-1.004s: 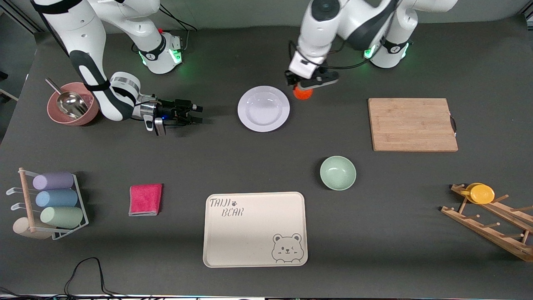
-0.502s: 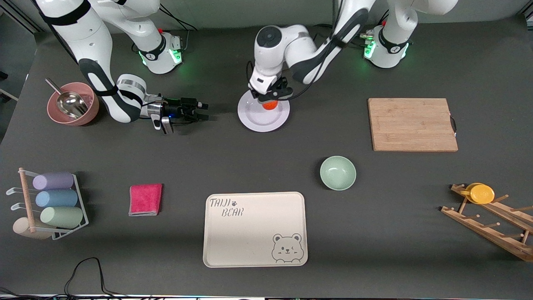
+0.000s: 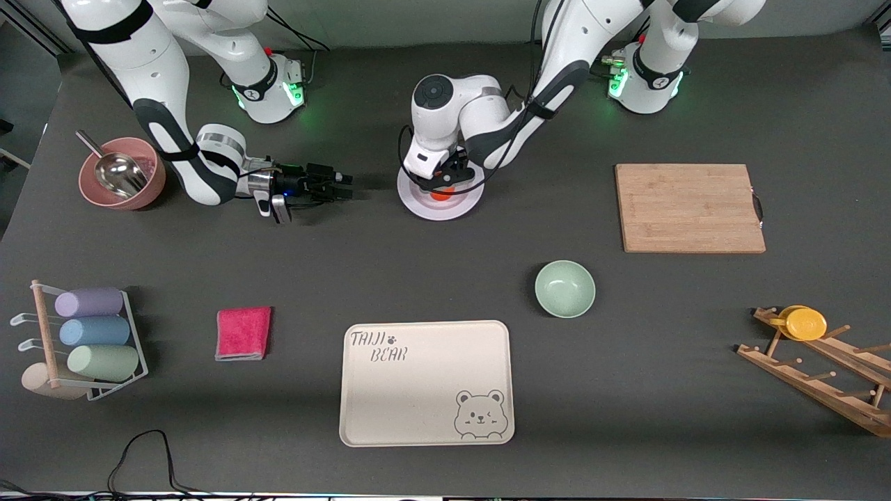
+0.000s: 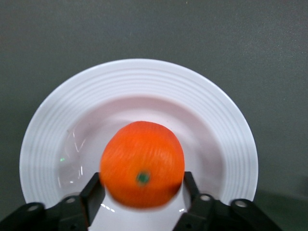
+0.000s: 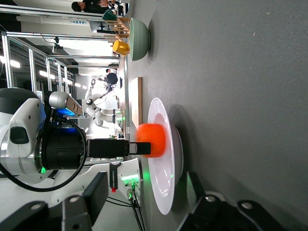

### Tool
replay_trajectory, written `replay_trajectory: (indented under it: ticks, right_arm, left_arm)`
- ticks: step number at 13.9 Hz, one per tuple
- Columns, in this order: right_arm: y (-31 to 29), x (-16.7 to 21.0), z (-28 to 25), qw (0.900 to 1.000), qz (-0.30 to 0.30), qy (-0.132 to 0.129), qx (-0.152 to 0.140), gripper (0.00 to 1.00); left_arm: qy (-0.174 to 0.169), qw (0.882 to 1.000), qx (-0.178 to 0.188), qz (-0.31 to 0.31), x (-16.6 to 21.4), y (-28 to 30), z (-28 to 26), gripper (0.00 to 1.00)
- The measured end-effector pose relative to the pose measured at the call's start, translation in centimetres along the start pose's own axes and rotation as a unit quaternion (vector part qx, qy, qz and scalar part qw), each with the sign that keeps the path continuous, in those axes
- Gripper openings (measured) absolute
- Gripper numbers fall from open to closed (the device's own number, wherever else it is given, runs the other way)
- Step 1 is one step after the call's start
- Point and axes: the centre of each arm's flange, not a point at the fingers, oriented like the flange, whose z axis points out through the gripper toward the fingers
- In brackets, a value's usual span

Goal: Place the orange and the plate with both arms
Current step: 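Open the left gripper to release the orange onto the plate, then withdraw the left gripper while the right gripper grips the plate rim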

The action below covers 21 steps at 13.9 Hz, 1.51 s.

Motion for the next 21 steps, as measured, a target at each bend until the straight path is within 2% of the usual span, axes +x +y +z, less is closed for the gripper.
replay_trajectory:
  ticks: [1,2,4,6,9,12,15,18,21]
  right_arm:
    - [0.0,0.0,0.0,1.000,0.000,0.000,0.000,0.61]
    - [0.0,0.0,0.0,1.000,0.000,0.000,0.000,0.60]
    - [0.0,0.0,0.0,1.000,0.000,0.000,0.000,0.59]
    - [0.0,0.0,0.0,1.000,0.000,0.000,0.000,0.56]
    - [0.5,-0.3,0.1,1.000,0.006,-0.002,-0.004,0.56]
    - [1.4,-0.7,0.2,1.000,0.015,-0.002,-0.018,0.56]
    - [1.5,-1.2,2.3,1.000,0.016,0.016,-0.017,0.56]
    - [1.2,-2.1,5.1,0.999,0.012,0.017,-0.029,0.56]
    - [0.9,-2.3,6.3,0.999,0.011,0.024,-0.035,0.56]
  left_arm:
    - [0.002,1.000,0.003,0.002,0.0,-0.1,0.0,0.92]
    - [0.003,1.000,0.011,0.002,0.1,-0.2,0.1,0.99]
    - [0.011,0.999,0.029,-0.008,1.4,-0.5,-0.8,1.00]
    - [0.027,0.998,0.045,-0.031,4.6,-1.3,-4.1,1.00]
    - [0.063,0.996,0.050,-0.048,12.5,-4.9,-12.0,1.00]
    - [0.073,0.994,0.056,-0.058,22.0,-12.1,-18.3,1.00]
    - [0.055,0.994,0.072,-0.056,30.6,-22.4,-24.6,1.00]
    - [0.015,0.996,0.072,-0.043,36.5,-32.3,-31.6,1.00]
    - [0.006,0.997,0.060,-0.050,39.9,-40.2,-35.2,1.00]
